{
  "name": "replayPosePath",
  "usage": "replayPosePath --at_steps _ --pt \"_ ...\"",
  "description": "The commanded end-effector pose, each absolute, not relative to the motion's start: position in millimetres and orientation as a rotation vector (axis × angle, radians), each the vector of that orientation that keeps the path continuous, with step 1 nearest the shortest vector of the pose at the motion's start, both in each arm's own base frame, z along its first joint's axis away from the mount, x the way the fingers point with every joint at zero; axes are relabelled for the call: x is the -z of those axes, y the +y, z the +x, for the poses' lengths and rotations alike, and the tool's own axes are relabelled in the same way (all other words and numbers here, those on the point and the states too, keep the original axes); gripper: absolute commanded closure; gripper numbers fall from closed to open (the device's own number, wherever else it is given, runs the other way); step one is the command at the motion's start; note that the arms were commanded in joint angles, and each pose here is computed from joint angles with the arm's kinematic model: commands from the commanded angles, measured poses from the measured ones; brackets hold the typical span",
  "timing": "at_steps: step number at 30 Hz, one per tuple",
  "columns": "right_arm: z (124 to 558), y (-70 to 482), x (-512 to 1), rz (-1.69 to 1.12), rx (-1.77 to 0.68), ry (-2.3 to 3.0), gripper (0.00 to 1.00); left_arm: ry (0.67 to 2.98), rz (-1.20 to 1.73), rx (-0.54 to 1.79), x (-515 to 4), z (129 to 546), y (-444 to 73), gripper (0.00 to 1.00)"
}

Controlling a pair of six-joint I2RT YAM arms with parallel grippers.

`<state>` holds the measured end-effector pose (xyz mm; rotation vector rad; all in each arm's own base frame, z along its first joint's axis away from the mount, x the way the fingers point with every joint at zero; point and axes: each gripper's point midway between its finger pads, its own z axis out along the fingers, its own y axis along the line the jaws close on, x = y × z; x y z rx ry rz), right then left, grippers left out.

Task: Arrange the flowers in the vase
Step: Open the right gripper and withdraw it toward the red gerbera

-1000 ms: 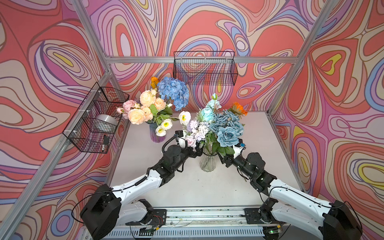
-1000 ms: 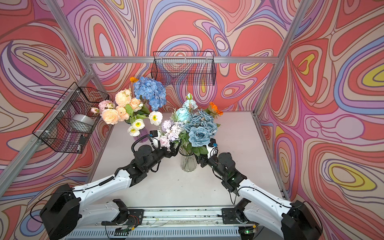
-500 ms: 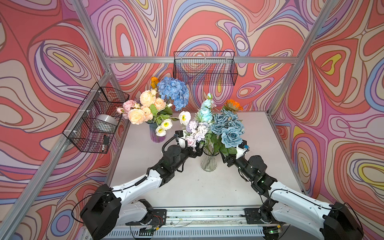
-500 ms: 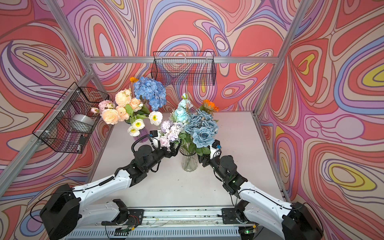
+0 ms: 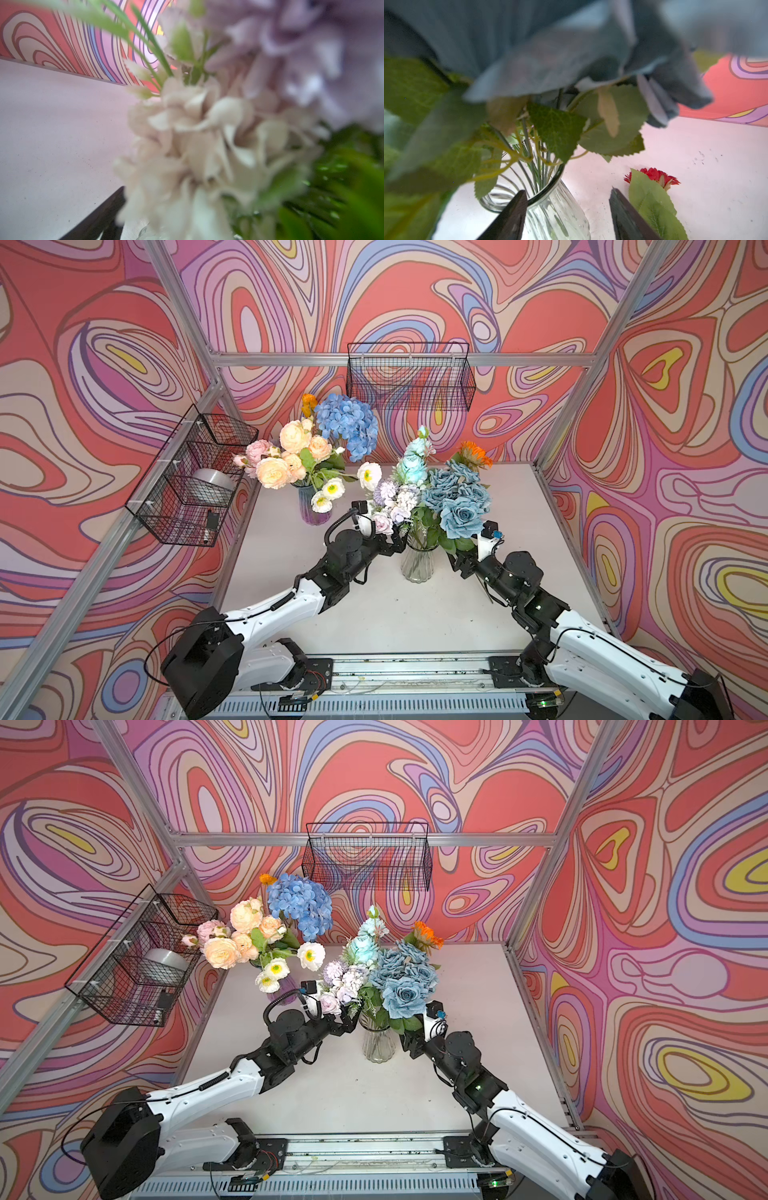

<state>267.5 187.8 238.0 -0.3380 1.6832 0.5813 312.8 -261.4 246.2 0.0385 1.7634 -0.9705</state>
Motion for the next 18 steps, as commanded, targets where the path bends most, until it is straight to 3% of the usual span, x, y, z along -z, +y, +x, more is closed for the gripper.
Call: replayPosePath --at_steps 1,10,18 --pt "273 169 -215 -0.296 -0.442 1.797 0.35 1.701 0.025 1.009 -267 317 -264 0.02" --pt "296 142 -157 -0.269 -0.221 2.074 0.34 1.696 0.024 1.010 -269 315 -262 0.01" --pt "324 112 -136 -0.152 -0.234 2.268 0.35 1.693 0.016 1.014 -267 316 -262 0.01"
